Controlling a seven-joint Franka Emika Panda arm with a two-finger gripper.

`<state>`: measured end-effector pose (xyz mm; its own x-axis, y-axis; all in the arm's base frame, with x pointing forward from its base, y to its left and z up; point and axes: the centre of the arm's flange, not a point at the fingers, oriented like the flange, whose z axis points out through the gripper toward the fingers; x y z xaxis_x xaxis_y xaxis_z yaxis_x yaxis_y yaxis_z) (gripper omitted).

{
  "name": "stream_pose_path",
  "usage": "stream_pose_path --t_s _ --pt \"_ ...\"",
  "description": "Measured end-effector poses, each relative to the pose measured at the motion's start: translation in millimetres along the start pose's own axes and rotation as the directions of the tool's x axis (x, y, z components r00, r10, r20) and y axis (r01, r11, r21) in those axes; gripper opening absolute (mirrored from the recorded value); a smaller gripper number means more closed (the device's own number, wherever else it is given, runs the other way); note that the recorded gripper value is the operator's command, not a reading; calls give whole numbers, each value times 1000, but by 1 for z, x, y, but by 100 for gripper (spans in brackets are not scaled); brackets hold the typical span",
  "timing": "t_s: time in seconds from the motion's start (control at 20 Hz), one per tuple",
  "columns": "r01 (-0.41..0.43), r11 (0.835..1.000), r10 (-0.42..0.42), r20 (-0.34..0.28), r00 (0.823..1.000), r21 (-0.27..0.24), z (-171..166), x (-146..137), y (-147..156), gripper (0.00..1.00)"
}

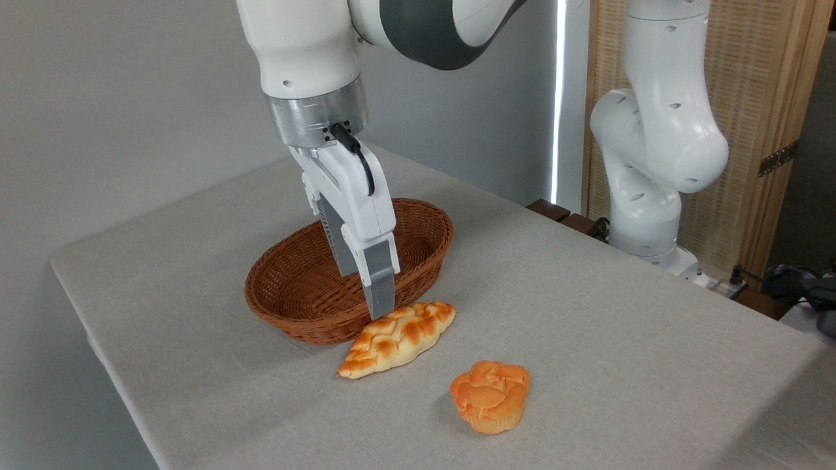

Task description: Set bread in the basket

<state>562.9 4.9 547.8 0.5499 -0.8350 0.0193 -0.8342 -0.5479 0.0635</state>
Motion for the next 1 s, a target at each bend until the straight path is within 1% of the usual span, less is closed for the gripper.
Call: stream_pose_path --t_s 0.05,0.15,0.25,0.8,1.0 --pt "1 1000 -1 -4 1000 3 -3 -1 0 100" --pt "1 1000 -1 10 1000 -20 0 -3 3 100" --pt "1 1000 -1 16 1000 -29 1 -3 4 100" --pt "2 999 -1 19 1000 -33 1 -4 4 100" --pt "-1 1000 1 3 1000 -22 -9 -8 7 100"
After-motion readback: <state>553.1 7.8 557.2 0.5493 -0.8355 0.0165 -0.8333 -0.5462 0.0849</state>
